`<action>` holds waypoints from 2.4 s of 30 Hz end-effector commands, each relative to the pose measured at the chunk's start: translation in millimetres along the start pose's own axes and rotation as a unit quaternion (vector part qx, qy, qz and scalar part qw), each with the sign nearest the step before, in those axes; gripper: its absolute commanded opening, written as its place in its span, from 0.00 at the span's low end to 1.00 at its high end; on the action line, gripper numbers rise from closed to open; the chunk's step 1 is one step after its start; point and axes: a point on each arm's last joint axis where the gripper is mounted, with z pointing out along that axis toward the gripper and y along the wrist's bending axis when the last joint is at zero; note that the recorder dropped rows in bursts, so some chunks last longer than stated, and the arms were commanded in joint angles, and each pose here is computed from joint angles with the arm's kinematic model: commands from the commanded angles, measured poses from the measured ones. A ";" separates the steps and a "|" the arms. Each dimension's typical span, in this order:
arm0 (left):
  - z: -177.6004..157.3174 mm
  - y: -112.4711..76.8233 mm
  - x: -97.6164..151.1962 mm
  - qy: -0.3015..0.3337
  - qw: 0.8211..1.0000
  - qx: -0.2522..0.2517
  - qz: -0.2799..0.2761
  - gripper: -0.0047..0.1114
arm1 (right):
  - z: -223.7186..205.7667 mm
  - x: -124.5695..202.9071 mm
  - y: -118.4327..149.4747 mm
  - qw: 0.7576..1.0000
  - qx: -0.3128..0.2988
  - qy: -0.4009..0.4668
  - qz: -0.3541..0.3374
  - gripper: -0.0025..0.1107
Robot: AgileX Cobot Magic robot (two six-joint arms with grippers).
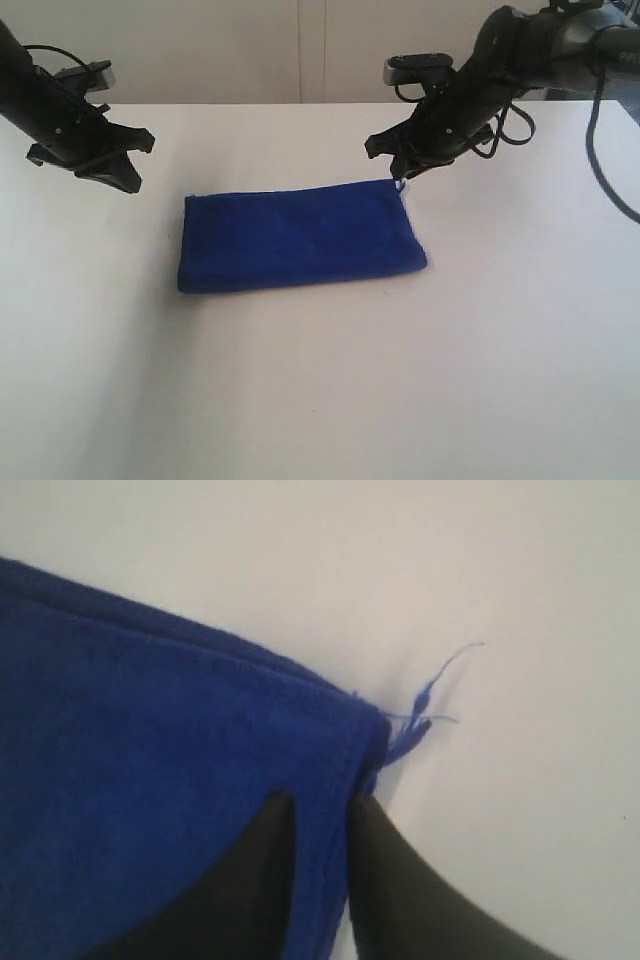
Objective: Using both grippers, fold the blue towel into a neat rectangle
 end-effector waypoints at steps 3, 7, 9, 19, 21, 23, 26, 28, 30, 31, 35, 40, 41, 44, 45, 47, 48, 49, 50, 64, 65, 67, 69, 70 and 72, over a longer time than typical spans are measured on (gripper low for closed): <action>-3.0 -3.3 15.1 0.029 1.000 0.011 -0.001 0.04 | 13.2 -7.8 -6.7 0.999 0.012 -0.042 0.001 0.29; 3.7 -0.8 26.3 0.037 0.999 0.007 -0.001 0.04 | 21.4 -6.3 -9.1 0.999 0.015 -0.045 0.003 0.29; 7.3 0.6 29.8 0.041 0.999 0.005 -0.004 0.04 | 27.4 -3.9 -10.4 0.999 0.015 -0.041 0.005 0.29; 14.7 4.5 36.6 0.036 0.999 -0.005 -0.011 0.04 | 38.4 -3.0 -9.5 0.998 -0.003 -0.053 0.018 0.24; 15.0 4.5 37.2 0.037 0.999 -0.005 -0.012 0.04 | 39.2 -2.6 -9.5 0.998 -0.004 -0.052 0.019 0.23; 15.0 4.5 37.2 0.037 0.999 -0.005 -0.012 0.04 | 42.4 -1.1 -10.1 0.999 -0.005 -0.049 0.021 0.22; 15.0 4.5 37.2 0.037 0.999 -0.005 -0.012 0.04 | 44.4 -0.9 -10.7 0.998 -0.004 -0.051 0.023 0.22; 15.0 4.5 37.2 0.037 0.999 -0.005 -0.012 0.04 | 44.3 -1.5 -10.9 0.998 -0.003 -0.055 0.024 0.22; 15.0 4.5 37.2 0.037 0.999 -0.005 -0.012 0.04 | 44.3 -2.0 -11.1 0.998 -0.002 -0.057 0.024 0.22; 15.0 4.5 37.2 0.037 0.999 -0.005 -0.012 0.04 | 44.3 -2.0 -11.1 0.998 -0.002 -0.057 0.024 0.21; 15.0 4.5 37.2 0.037 0.999 -0.005 -0.012 0.04 | 44.2 -2.1 -11.2 0.998 -0.001 -0.058 0.024 0.07; 15.0 4.6 37.0 0.036 0.999 -0.005 -0.012 0.04 | 44.2 -2.1 -11.2 0.998 -0.001 -0.058 0.024 0.02; 15.0 4.6 37.0 0.036 0.999 -0.005 -0.012 0.04 | 44.2 -2.1 -11.2 0.998 -0.001 -0.058 0.024 0.02; 15.0 4.6 37.0 0.036 0.999 -0.005 -0.012 0.04 | 37.8 -5.3 -10.1 0.998 -0.001 -0.065 0.023 0.02; 15.0 4.6 37.0 0.036 0.999 -0.005 -0.012 0.04 | 36.1 -6.1 -9.7 0.998 0.000 -0.067 0.022 0.02; 15.0 4.6 37.0 0.036 0.999 -0.005 -0.012 0.04 | 28.3 -9.5 -9.2 0.997 0.002 -0.074 0.024 0.02; 15.0 4.6 37.0 0.036 0.999 -0.005 -0.012 0.04 | 26.1 -10.2 -9.5 0.997 0.006 -0.075 0.024 0.02; 15.0 4.6 37.0 0.036 0.999 -0.005 -0.012 0.04 | 23.5 -11.2 -9.4 0.997 0.008 -0.077 0.029 0.02; 15.0 4.6 37.0 0.036 0.999 -0.005 -0.012 0.04 | 21.5 -11.8 -9.9 0.996 0.011 -0.078 0.032 0.02; 15.0 4.6 37.0 0.036 0.999 -0.005 -0.012 0.04 | 41.7 -3.1 -17.2 0.997 0.028 -0.062 0.044 0.02; 15.0 4.6 37.0 0.036 0.999 -0.005 -0.012 0.04 | 42.7 -3.0 -17.6 0.997 0.028 -0.063 0.045 0.02; 15.0 4.6 37.0 0.036 0.999 -0.005 -0.012 0.04 | 46.4 -1.6 -18.5 0.997 0.029 -0.061 0.045 0.02; 15.0 4.6 37.0 0.036 0.999 -0.005 -0.012 0.04 | 51.3 0.8 -19.5 0.997 0.029 -0.057 0.047 0.02; 15.0 4.6 37.0 0.036 0.999 -0.005 -0.012 0.04 | 53.4 1.9 -19.9 0.997 0.029 -0.055 0.047 0.02; 15.0 4.6 37.0 0.036 0.999 -0.005 -0.012 0.04 | 57.9 4.3 -20.8 0.997 0.029 -0.050 0.048 0.02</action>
